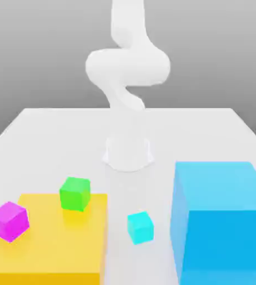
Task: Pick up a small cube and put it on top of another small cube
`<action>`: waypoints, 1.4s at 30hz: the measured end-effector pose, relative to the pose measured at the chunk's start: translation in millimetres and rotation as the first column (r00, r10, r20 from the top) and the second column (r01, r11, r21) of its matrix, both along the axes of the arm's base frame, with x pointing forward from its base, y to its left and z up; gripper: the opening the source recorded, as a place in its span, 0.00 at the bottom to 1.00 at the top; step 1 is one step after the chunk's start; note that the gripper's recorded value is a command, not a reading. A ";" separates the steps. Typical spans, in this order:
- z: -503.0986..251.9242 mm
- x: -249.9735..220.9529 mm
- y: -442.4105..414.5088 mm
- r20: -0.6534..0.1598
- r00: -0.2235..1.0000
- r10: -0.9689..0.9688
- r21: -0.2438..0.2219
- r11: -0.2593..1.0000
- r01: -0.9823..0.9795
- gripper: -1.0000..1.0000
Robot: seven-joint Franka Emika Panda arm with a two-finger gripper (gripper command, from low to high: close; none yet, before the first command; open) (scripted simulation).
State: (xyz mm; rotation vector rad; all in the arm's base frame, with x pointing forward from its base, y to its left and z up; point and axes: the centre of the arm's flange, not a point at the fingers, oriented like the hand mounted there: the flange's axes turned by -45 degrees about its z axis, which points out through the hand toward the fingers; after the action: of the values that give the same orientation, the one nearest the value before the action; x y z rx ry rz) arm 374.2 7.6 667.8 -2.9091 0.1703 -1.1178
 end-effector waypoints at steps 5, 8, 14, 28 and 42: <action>-94.2 42.2 8.9 -0.140 0.975 -0.170 0.088 0.979 0.184 0.50; -151.3 56.5 11.3 -0.223 0.938 -0.265 0.122 0.947 0.297 0.50; -264.3 62.0 12.9 -0.387 0.813 -0.436 0.150 0.840 0.522 0.50; -474.1 -16.1 24.5 -0.664 0.350 -0.661 0.029 0.445 0.895 0.50; -536.0 -19.3 23.4 -0.669 0.333 -0.664 0.025 0.428 0.903 0.00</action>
State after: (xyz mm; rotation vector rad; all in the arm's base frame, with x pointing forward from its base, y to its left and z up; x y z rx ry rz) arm 354.9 31.0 131.8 -2.5556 1.8190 -0.0023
